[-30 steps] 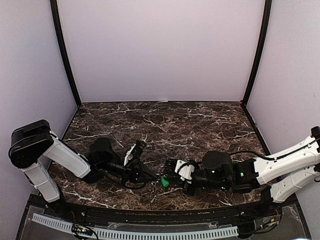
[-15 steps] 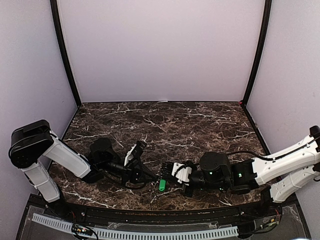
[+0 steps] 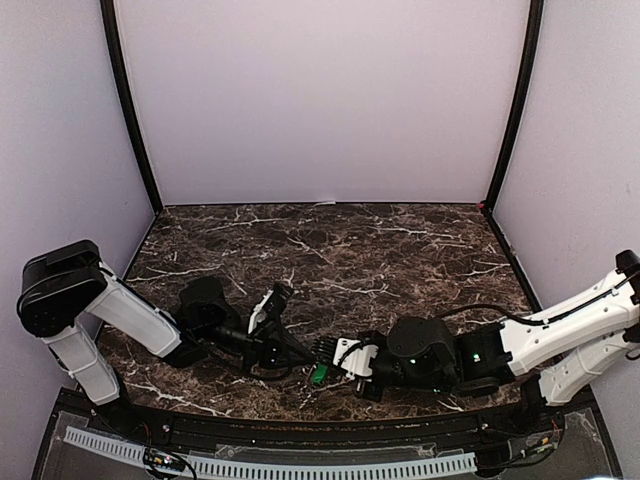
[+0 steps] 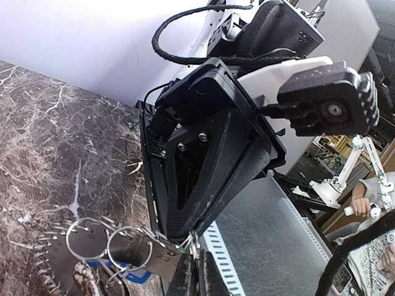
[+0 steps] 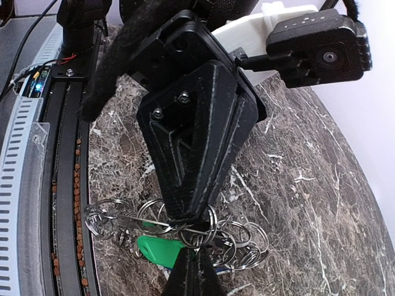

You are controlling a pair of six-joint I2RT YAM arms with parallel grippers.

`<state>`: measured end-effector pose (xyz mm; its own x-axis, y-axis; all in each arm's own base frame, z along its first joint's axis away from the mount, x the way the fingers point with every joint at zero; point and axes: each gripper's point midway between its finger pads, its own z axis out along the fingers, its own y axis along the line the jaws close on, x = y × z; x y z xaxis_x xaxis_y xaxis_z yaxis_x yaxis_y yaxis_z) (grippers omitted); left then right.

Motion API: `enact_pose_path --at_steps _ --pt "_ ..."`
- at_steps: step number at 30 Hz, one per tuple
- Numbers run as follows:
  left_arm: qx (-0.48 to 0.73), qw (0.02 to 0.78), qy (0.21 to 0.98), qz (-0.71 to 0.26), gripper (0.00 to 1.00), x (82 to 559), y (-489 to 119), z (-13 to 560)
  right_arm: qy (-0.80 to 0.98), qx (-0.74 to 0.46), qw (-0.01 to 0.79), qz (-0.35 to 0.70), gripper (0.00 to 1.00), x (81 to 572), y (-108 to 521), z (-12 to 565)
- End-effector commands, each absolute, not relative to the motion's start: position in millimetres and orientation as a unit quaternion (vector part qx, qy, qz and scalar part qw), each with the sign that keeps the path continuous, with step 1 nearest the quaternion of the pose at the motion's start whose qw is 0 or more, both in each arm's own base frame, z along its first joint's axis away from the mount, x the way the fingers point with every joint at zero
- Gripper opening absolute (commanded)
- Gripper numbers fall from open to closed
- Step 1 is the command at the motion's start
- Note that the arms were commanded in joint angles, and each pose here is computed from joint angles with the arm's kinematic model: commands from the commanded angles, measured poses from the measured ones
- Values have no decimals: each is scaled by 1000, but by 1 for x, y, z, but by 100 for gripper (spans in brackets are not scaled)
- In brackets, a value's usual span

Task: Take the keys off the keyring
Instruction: Adjust the keyring at the key storage ring.

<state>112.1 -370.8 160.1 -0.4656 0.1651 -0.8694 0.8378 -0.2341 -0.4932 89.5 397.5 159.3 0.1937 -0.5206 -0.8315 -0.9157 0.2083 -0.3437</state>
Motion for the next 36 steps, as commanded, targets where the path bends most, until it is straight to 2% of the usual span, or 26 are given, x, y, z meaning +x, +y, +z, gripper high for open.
enact_pose_path --at_steps 1,22,27,36 --pt "446 314 527 -651 0 116 -371 191 581 -618 491 200 0 71 412 163" --pt "421 329 550 -641 0 127 -372 190 553 -656 499 119 0 52 435 149" --pt "420 328 550 -643 0 126 -370 190 591 -596 542 42 0 83 424 157" --pt "416 301 563 -647 0 126 -374 184 548 -553 626 51 0 89 419 203"
